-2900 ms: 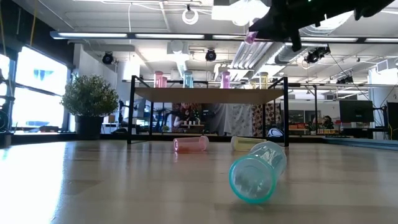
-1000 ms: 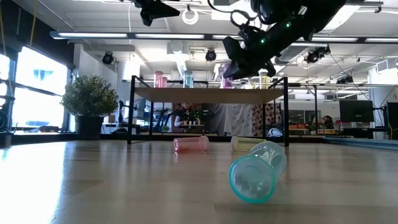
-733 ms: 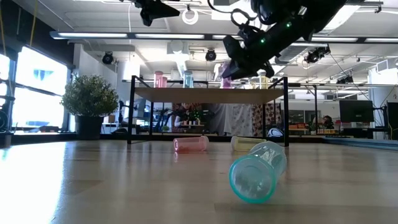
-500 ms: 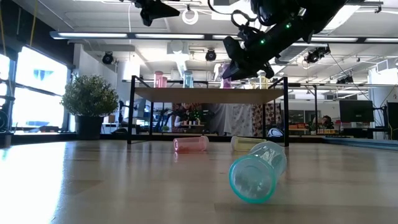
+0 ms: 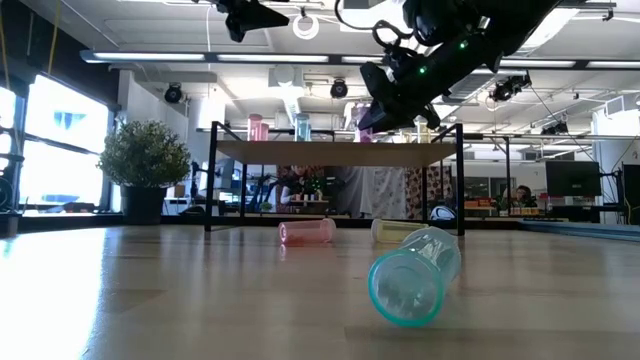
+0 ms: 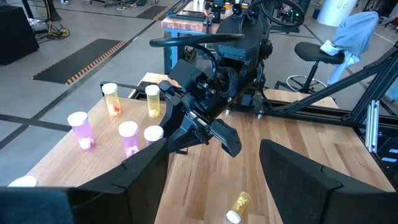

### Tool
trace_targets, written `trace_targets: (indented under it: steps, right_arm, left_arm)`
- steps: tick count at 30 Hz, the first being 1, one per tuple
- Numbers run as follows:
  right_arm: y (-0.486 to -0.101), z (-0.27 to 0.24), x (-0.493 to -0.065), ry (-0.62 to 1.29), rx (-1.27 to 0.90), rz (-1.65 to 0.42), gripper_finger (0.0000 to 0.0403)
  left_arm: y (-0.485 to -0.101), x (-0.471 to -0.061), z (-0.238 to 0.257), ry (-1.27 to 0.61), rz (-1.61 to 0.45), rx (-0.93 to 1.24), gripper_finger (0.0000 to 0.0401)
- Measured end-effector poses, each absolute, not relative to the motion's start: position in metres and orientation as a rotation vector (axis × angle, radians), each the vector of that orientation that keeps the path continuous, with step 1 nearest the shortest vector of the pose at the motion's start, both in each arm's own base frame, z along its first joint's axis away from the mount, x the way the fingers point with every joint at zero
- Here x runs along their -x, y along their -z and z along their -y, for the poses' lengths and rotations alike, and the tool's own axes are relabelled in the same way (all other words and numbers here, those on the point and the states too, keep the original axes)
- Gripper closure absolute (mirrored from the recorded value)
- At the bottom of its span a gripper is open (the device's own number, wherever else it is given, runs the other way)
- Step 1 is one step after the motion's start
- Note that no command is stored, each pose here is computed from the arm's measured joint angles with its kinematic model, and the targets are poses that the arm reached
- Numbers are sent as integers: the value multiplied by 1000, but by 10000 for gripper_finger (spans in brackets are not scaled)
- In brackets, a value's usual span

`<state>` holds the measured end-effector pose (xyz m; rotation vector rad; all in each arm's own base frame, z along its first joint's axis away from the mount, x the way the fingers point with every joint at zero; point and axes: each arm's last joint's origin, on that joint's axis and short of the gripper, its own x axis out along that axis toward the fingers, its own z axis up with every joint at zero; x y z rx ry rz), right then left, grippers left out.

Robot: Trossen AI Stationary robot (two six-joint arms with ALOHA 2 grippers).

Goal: Pick and place medicine bottles onto shelf by color
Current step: Put the purple pill bottle on the shelf aligned with the other purple pill bottles, then put the pink pill bottle on the shelf aligned with the other pink pill bottles

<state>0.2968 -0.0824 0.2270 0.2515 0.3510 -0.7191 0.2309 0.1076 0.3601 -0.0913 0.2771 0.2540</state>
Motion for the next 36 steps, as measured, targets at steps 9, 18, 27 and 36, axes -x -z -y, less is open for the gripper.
trace_targets:
  steps: [9, 18, 27, 36]
  right_arm:
    - [-227, 82, -297, 722, -275, -348, 275]
    - [-226, 82, -297, 720, -281, -347, 245]
    - [-230, 81, -294, 725, -298, -354, 245]
    - [-238, 79, -296, 740, -312, -425, 245]
  left_arm:
    - [-360, -231, -108, -254, -277, 91, 158]
    - [-360, -231, -107, -254, -277, 91, 158]
    - [-360, -231, -108, -254, -277, 92, 158]
    - [-360, -231, -108, -254, -277, 92, 158]
